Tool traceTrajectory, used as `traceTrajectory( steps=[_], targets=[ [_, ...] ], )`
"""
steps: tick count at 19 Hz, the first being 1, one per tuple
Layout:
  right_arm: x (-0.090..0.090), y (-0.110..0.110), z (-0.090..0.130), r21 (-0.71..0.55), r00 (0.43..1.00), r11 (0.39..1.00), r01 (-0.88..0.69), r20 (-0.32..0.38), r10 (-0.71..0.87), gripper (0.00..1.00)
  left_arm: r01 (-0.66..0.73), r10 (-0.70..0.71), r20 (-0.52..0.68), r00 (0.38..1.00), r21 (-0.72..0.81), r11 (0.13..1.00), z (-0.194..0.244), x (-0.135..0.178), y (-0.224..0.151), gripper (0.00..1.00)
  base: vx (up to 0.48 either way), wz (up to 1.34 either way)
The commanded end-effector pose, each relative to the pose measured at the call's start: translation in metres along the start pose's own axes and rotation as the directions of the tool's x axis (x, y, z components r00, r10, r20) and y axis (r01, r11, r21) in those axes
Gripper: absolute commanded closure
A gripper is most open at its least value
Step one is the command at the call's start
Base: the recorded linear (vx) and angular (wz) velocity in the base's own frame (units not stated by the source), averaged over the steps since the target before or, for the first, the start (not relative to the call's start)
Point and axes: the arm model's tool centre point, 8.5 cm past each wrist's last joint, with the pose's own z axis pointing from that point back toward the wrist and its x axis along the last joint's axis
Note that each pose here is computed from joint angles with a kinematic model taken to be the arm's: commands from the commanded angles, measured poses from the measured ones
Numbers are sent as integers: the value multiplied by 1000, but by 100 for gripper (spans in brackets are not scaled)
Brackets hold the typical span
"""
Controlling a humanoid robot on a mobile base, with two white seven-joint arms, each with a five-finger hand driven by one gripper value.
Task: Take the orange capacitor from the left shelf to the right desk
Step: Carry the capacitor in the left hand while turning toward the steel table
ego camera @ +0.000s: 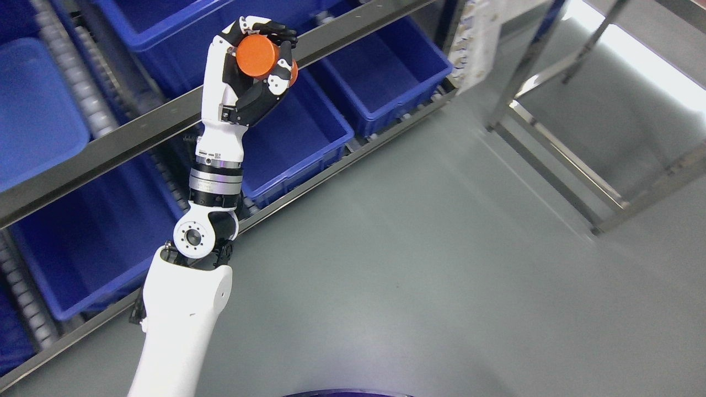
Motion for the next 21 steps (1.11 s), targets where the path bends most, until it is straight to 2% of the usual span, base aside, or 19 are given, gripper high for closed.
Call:
traceTrajectory(
  steps=[1,12,21],
  targets=[
    [12,-11,0,-17,999,1000,10,35,-10,0,12,-11,17,1000,-24,1000,-8,5,-1,97,109,-955],
    [12,-11,0,-17,999,1000,10,35,-10,0,-23,26,29,999,-102,994,-13,6,-30,97,224,-775],
    [13,-11,0,-17,999,1000,10,37,-10,0,-74,79,15,997,-201,977,-11,4,-70,97,427,-387]
  ],
)
